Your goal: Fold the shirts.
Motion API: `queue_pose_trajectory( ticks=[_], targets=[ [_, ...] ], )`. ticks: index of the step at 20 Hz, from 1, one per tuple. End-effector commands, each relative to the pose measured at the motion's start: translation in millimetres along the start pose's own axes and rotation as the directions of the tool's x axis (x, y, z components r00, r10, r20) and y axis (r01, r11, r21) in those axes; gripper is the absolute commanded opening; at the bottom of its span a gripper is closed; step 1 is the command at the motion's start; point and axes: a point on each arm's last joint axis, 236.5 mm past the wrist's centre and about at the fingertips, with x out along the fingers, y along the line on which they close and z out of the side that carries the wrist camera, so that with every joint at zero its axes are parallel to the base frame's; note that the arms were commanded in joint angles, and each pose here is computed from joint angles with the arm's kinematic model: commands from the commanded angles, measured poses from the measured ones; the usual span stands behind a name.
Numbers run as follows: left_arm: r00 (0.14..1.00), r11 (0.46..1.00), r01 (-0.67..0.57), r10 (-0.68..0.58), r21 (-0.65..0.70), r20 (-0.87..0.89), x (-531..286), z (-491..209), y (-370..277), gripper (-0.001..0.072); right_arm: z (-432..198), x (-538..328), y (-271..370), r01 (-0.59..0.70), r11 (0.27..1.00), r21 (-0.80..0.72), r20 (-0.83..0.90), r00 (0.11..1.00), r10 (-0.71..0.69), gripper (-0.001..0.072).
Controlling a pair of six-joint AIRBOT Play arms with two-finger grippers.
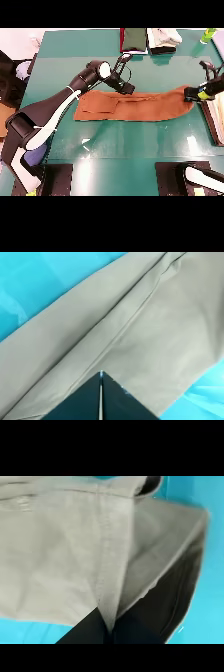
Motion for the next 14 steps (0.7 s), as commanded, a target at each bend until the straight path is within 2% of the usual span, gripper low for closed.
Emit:
queue_pose_trajectory(
  ticks=[1, 2, 3, 4, 5, 7, 8, 9, 12, 14],
  targets=[
    [1.0, 1.0, 0.002, -0.002, 0.014, -0.009, -4, 0, -2, 0.0022, -11, 26, -24, 0.021, 0.998, 0.062, 0.004, 1.0, -0.021, 0.0019],
    [1.0, 1.0, 0.002, -0.002, 0.014, -0.013, -5, -1, -2, 0.0022, -14, 28, -31, 0.024, 0.996, 0.085, -0.002, 1.0, -0.024, 0.0023],
    [1.0, 1.0, 0.002, -0.002, 0.014, -0.014, -5, -1, -2, 0.0022, -15, 27, -40, 0.028, 0.994, 0.11, -0.001, 1.0, -0.028, 0.0118],
    [1.0, 1.0, 0.002, -0.002, 0.014, -0.013, -5, 0, -2, 0.0022, -14, 24, -48, 0.032, 0.99, 0.134, 0.006, 0.999, -0.033, 0.0377],
    [1.0, 1.0, 0.002, -0.002, 0.014, -0.012, -4, 0, -2, 0.0022, -11, 19, -57, 0.037, 0.987, 0.158, 0.019, 0.999, -0.04, 0.0571],
    [1.0, 1.0, 0.002, -0.002, 0.014, -0.012, -4, 0, -2, 0.0022, -4, 6, -71, 0.043, 0.983, 0.176, 0.044, 0.998, -0.051, 0.0606],
    [1.0, 1.0, 0.002, -0.002, 0.014, -0.012, -4, 0, -2, 0.0022, -2, 1, -76, 0.041, 0.982, 0.185, 0.05, 0.997, -0.051, 0.0691],
    [1.0, 1.0, 0.002, -0.002, 0.013, -0.011, -4, 0, -2, 0.0023, -4, 1, -79, 0.038, 0.98, 0.194, 0.044, 0.998, -0.048, 0.0711],
    [1.0, 1.0, 0.002, -0.002, 0.013, -0.009, -4, 0, -2, 0.0022, -12, 17, -78, 0.024, 0.984, 0.176, -0.02, 1.0, -0.021, 0.0711],
    [1.0, 1.0, 0.003, -0.002, 0.013, -0.017, -5, -2, -2, 0.0022, -12, 37, -70, -0.031, 0.979, 0.199, -0.054, 0.998, 0.043, 0.0711]
  ],
)
